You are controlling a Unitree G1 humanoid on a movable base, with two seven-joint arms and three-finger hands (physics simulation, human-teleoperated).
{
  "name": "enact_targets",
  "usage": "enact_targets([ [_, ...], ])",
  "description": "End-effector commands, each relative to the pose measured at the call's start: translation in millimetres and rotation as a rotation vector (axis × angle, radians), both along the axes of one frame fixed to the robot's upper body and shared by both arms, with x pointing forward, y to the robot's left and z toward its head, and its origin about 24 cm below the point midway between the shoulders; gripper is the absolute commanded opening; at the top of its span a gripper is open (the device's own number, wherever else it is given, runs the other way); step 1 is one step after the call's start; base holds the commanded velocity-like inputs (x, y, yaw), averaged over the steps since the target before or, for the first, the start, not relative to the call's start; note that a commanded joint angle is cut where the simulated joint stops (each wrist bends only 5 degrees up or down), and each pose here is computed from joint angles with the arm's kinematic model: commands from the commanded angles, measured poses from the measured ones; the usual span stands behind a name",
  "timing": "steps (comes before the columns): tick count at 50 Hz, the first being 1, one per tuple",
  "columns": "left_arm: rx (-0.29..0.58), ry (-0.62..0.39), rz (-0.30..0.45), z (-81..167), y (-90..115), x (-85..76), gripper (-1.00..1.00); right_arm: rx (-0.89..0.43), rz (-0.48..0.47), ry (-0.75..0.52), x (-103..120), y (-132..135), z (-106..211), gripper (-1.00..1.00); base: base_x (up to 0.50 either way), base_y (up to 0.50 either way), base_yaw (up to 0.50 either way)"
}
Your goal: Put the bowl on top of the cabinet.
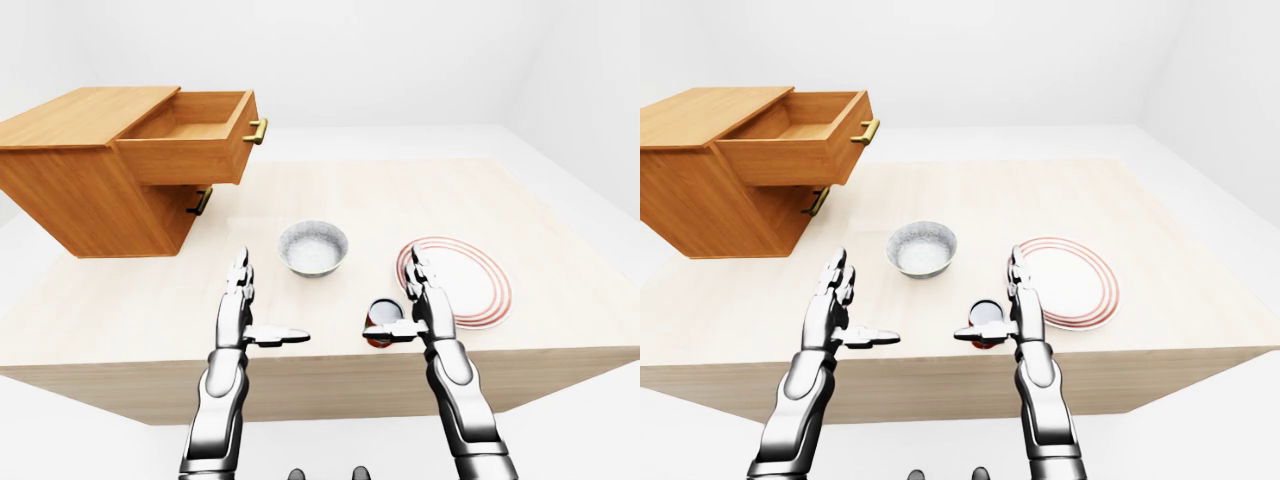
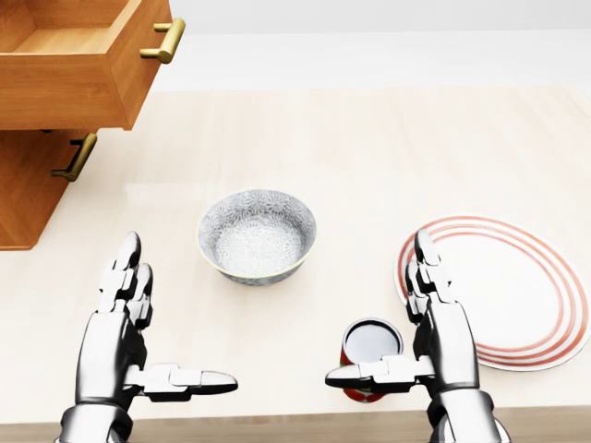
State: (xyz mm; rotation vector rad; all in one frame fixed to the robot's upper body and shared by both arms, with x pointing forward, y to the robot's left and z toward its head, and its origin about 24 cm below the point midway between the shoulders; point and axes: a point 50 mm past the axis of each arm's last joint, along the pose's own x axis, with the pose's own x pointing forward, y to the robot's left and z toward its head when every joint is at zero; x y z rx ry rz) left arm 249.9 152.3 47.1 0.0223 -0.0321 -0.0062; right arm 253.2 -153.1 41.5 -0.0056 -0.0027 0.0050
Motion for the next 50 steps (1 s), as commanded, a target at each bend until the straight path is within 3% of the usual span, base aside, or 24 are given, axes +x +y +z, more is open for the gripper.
enact_targets([
  [1,0.067,-0.081,0.0,12.9,6.1,-7.7,1.0,-0.014,0.012,-0.008,-1.6,-7.7,1.8,1.0,0.0,0.0,0.0],
  [8,0.1,-0.104,-0.002,14.2,4.4,-10.3,1.0,-0.022,0.015,-0.005,-1.0,-7.4,1.5,1.0,0.0,0.0,0.0],
  [20,0.1,-0.177,0.002,43.0,6.1,-24.2,1.0,-0.039,0.014,-0.029,-7.7,-8.3,19.4,1.0,0.0,0.0,0.0],
  [27,0.098,-0.198,0.0,52.4,6.0,-30.3,1.0,-0.057,0.018,-0.129,-16.3,-7.1,42.9,1.0,0.0,0.0,0.0],
  [50,0.085,-0.267,0.025,76.7,13.1,-40.2,1.0,-0.085,-0.014,-0.289,-31.0,-8.6,79.6,1.0,0.0,0.0,0.0],
])
